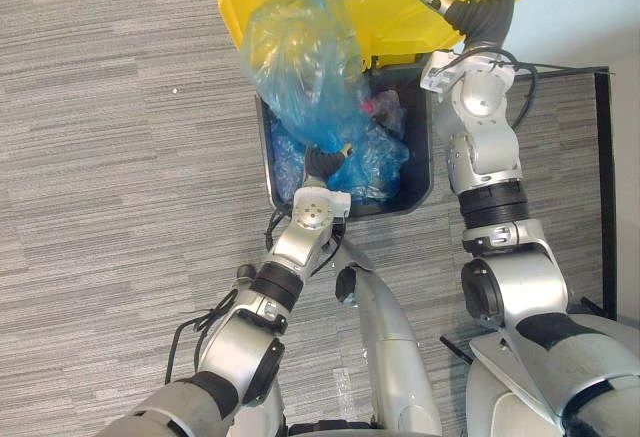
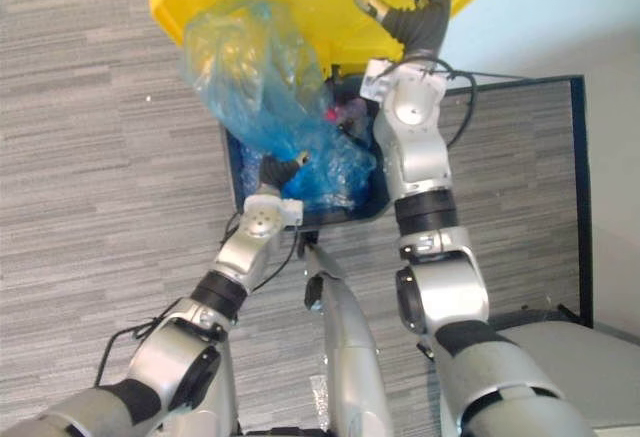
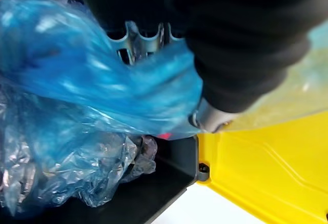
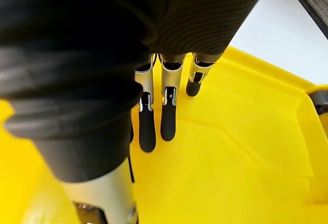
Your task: Gather rubbish on tea table into small bin, then transfer packed bag to large trash can.
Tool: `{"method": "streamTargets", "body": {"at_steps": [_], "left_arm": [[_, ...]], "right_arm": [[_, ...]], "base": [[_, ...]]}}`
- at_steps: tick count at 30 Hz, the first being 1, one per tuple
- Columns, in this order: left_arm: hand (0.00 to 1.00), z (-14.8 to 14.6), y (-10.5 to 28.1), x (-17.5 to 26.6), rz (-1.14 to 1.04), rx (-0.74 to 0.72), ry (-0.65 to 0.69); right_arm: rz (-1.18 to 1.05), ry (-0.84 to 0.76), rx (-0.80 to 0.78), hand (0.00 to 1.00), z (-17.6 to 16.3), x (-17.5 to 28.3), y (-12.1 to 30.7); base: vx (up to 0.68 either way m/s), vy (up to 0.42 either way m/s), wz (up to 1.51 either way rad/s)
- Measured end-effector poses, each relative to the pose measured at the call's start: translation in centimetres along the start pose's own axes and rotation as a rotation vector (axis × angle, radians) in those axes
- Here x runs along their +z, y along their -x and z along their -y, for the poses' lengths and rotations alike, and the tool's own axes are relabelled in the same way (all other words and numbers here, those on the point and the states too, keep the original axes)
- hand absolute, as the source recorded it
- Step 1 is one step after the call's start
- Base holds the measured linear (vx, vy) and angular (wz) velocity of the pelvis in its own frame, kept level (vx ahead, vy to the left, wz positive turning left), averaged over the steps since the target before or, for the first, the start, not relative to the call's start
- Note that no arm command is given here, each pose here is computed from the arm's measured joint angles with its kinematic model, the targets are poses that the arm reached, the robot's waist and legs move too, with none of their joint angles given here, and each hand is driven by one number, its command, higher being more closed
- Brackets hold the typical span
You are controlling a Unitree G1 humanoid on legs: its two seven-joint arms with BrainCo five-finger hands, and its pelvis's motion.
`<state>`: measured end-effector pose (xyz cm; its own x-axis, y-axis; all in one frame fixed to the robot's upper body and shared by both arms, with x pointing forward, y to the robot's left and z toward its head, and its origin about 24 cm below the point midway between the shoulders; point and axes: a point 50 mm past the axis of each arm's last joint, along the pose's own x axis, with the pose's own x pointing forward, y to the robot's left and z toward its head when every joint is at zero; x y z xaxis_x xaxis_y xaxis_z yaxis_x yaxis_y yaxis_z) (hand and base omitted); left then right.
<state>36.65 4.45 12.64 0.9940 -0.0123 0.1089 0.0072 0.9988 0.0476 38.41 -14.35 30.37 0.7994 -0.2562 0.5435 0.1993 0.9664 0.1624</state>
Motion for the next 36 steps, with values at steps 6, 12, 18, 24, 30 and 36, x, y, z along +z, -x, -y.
{"method": "streamTargets", "body": {"at_steps": [6,12,18,24,30,36], "left_arm": [[0.00,-1.0,0.1,-0.6,-0.009,0.023,-0.027],[0.00,-2.0,1.6,-2.8,-0.052,0.052,-0.022],[0.00,-4.8,4.7,-7.4,-0.182,0.126,-0.013],[0.00,-8.2,10.8,-14.1,-0.429,0.251,0.014],[0.00,-11.0,17.0,-19.1,-0.684,0.382,0.043],[0.00,-12.6,24.4,-23.3,-0.975,0.483,0.071]], "right_arm": [[-0.035,0.029,0.030,0.00,0.1,-1.4,0.7],[-0.125,0.118,0.056,0.00,0.8,-5.1,3.0],[-0.348,0.164,0.071,0.00,2.3,-11.5,8.5],[-0.651,0.226,0.049,0.00,5.6,-17.8,18.8],[-1.026,0.265,0.011,0.00,9.4,-21.1,31.6],[-1.434,0.371,-0.102,0.00,14.3,-22.1,42.5]], "base": [[-0.04,-0.036,-0.02],[-0.05,-0.041,0.03],[-0.08,-0.045,0.04],[-0.08,-0.017,0.04],[0.01,-0.077,0.10],[0.04,-0.105,-0.38]]}}
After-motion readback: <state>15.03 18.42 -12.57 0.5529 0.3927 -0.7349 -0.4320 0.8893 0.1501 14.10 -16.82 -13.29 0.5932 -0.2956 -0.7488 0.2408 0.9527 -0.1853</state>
